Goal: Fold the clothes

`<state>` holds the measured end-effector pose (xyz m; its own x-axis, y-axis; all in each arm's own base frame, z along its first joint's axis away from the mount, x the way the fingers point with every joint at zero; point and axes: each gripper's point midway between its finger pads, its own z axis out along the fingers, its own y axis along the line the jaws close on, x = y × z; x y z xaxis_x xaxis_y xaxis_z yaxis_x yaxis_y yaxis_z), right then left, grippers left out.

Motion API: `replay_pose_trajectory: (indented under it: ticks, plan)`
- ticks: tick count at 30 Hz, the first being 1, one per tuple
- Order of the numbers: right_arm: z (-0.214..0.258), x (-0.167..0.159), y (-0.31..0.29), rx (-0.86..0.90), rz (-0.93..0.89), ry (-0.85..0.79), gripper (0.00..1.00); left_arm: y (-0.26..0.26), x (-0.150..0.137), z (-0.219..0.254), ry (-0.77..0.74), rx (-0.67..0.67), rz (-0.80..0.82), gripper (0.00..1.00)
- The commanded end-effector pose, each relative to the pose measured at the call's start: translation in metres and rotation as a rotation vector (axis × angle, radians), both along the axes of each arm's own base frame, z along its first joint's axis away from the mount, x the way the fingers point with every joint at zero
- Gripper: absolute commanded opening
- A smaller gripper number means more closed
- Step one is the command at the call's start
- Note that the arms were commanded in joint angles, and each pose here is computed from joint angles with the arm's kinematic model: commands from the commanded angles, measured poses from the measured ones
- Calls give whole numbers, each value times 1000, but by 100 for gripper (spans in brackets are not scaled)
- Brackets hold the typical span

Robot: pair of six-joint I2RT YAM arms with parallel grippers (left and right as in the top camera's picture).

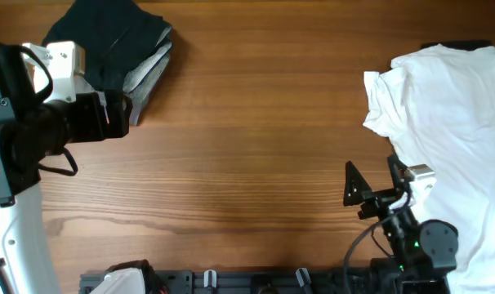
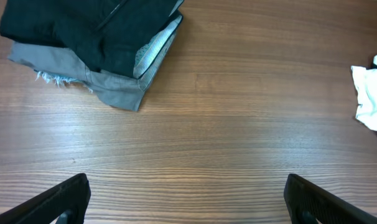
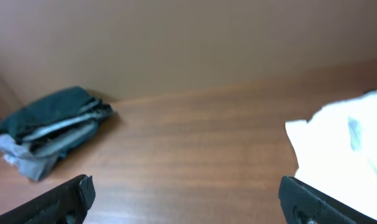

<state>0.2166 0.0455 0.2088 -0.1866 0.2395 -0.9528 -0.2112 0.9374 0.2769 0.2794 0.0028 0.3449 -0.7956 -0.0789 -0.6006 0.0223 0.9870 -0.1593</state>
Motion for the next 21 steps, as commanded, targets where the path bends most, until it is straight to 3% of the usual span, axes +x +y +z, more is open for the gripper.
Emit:
replay_pose_trajectory:
  ticks: [1,3,21]
  plan:
    - [-34,10,-5,-22,-25,27,100,0,0,-1,0,11,-11,100]
    - [-50,14,-4,-7,-27,46,100,0,0,-1,0,11,-11,100]
    - [-47,18,-10,0,-63,22,100,0,0,-1,0,11,-11,100]
